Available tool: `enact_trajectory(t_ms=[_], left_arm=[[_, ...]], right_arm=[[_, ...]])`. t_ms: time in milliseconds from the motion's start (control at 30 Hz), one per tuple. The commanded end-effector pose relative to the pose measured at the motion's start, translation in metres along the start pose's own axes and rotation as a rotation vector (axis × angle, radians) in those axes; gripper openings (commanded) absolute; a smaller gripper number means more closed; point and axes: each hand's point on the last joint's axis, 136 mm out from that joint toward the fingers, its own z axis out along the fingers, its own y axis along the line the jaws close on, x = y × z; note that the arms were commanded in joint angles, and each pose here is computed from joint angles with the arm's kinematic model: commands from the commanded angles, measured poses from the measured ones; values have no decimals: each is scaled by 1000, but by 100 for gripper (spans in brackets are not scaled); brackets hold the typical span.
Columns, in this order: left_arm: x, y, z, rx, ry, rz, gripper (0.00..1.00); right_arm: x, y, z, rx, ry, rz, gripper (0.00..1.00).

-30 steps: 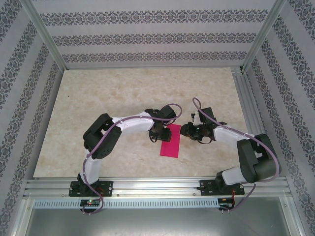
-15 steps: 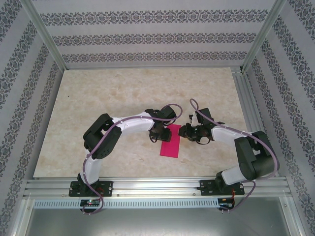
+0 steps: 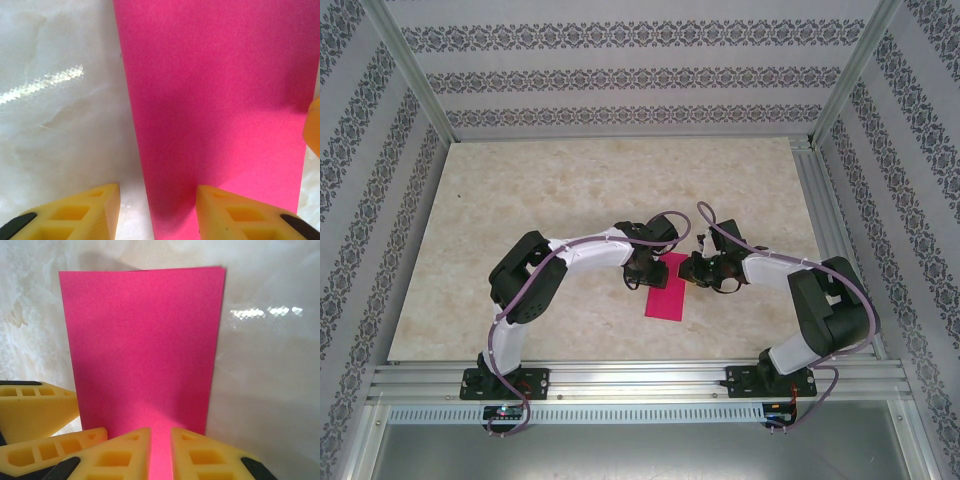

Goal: Fold a paper plane with a square sheet of paper (fold left side to right side)
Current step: Hold the square sheet of paper at the center of the table.

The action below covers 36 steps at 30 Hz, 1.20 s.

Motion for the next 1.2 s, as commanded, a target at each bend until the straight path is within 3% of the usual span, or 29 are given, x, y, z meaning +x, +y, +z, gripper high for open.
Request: enact_trajectory(t_ms=[0, 400, 833, 967, 1167], left_arm=[[6, -3, 5, -16, 22, 31, 46], [4, -2, 0, -19, 10, 32, 46], [-16, 0, -69, -16, -132, 26, 51], [-20, -20, -78, 93, -157, 40, 47], [-20, -45, -59, 249, -115, 27, 39]], right_arm=[[-6, -1, 3, 32, -10, -5, 18], [7, -25, 13, 137, 48, 20, 17], [16, -42, 16, 213, 98, 10, 16], [16, -40, 17, 213, 98, 7, 16], [15, -38, 17, 213, 98, 1, 16]])
